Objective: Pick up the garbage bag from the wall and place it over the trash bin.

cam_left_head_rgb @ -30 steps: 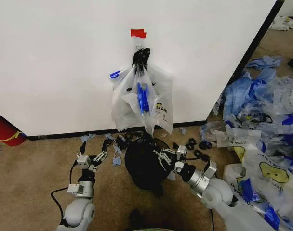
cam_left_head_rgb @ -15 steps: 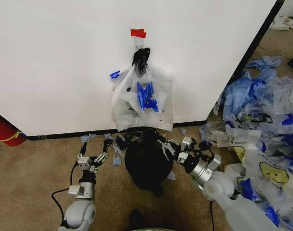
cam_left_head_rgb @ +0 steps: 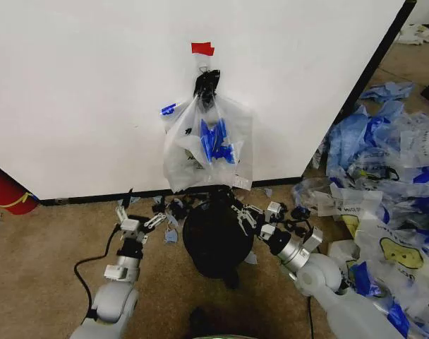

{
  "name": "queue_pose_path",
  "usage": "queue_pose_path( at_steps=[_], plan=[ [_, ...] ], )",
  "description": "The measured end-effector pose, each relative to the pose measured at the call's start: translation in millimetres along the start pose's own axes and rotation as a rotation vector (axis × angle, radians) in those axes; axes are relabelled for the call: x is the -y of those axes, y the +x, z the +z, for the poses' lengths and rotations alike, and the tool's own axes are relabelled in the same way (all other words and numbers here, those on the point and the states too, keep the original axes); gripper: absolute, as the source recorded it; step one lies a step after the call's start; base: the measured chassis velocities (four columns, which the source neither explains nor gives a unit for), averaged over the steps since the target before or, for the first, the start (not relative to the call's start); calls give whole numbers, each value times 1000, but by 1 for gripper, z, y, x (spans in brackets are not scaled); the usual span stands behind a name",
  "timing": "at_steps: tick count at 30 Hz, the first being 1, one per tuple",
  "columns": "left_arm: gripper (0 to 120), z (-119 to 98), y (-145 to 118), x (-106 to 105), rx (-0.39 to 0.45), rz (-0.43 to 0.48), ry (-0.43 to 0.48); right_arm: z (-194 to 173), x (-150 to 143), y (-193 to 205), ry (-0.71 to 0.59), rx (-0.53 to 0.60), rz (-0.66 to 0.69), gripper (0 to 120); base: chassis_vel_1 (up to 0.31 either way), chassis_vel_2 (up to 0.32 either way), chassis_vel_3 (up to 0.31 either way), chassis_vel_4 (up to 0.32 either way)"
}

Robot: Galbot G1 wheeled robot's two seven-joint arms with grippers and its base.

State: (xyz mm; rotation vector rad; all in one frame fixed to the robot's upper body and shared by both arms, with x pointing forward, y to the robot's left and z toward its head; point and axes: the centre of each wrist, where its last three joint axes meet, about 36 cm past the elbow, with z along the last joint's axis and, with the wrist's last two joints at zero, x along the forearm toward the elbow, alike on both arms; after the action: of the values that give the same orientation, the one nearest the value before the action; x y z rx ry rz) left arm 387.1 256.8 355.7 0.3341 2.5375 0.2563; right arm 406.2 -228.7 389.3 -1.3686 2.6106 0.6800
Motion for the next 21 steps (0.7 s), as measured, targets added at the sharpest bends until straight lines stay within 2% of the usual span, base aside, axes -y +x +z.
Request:
queue_pose_path(
  at_steps=[5,7,12,14,16,20,21],
  plan=[
    [100,-42,-20,7,62,50,12,5,6,-1,1,-3,16,0,0,0,0,0],
    [100,-47,-20,7,64,52,13,5,7,-1,0,-3,18,0,0,0,0,0],
    [100,-83,-14,13,22,62,16,9,17,-2,4,-13,38,0,0,0,0,0],
    [100,-87,-14,16,13,59,4,9,18,-2,4,-13,40,0,0,0,0,0],
    [100,-91,-16,20,-1,54,-50,11,18,-3,3,-15,45,0,0,0,0,0],
    [100,-86,-22,24,-5,58,-157,11,16,-5,2,-19,51,0,0,0,0,0],
    [100,-86,-22,24,-5,58,-157,11,16,-5,2,-19,51,0,0,0,0,0]
  ],
)
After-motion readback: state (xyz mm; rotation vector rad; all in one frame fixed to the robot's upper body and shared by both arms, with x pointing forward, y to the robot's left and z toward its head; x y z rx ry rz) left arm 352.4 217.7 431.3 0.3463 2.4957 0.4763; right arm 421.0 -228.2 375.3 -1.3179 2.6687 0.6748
